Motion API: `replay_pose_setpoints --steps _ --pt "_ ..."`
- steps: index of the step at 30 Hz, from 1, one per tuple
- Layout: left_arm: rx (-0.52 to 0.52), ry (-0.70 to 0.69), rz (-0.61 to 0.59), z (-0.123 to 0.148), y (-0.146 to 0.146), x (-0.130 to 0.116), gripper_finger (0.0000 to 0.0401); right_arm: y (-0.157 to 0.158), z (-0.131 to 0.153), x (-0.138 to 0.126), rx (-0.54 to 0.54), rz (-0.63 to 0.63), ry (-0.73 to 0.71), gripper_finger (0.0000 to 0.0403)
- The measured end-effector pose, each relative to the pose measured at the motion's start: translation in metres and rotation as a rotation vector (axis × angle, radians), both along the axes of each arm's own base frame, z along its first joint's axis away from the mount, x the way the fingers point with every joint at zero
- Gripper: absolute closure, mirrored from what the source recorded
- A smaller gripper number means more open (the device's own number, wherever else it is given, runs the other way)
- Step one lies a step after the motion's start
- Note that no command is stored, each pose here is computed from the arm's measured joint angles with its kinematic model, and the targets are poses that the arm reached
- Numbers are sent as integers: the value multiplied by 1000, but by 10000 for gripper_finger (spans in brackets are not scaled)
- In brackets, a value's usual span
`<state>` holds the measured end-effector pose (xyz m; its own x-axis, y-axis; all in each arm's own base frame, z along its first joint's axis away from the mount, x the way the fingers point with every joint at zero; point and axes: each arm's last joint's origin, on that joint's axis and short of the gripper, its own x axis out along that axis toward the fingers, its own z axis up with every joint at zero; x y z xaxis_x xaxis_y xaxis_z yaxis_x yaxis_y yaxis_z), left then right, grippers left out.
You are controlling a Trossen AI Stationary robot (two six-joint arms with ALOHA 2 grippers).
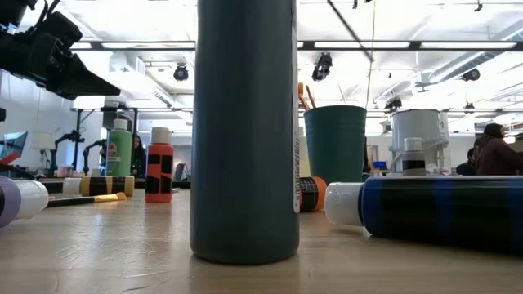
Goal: Pick & Place Paint Supplies
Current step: Put the gold paint brush into the green cup
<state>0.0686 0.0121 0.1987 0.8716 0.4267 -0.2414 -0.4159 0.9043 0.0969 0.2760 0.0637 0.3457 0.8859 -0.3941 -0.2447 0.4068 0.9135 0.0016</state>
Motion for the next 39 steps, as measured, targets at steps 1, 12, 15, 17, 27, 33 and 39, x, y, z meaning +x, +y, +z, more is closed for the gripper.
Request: replay_pose_setpoints --steps 1,12,15,17,27,33,39 --pt "0 0 0 0 0 0 378 -5 -2 0 2 21 -18 394" --pt "0 0 0 0 0 0 378 -33 -51 -17 -55 107 -279 395" --pt "0 1 0 0 0 0 378 -36 -65 -20 -43 145 -353 395" --pt "0 0 0 0 0 0 378 -38 -78 -21 -25 141 -350 394" --pt "0 0 0 0 0 0 378 -46 -102 -28 8 152 -358 395" --pt "0 0 0 0 0 0 378 -48 -112 -26 23 154 -331 395" --pt "0 0 0 0 0 0 378 -50 -131 -15 74 173 -282 395"
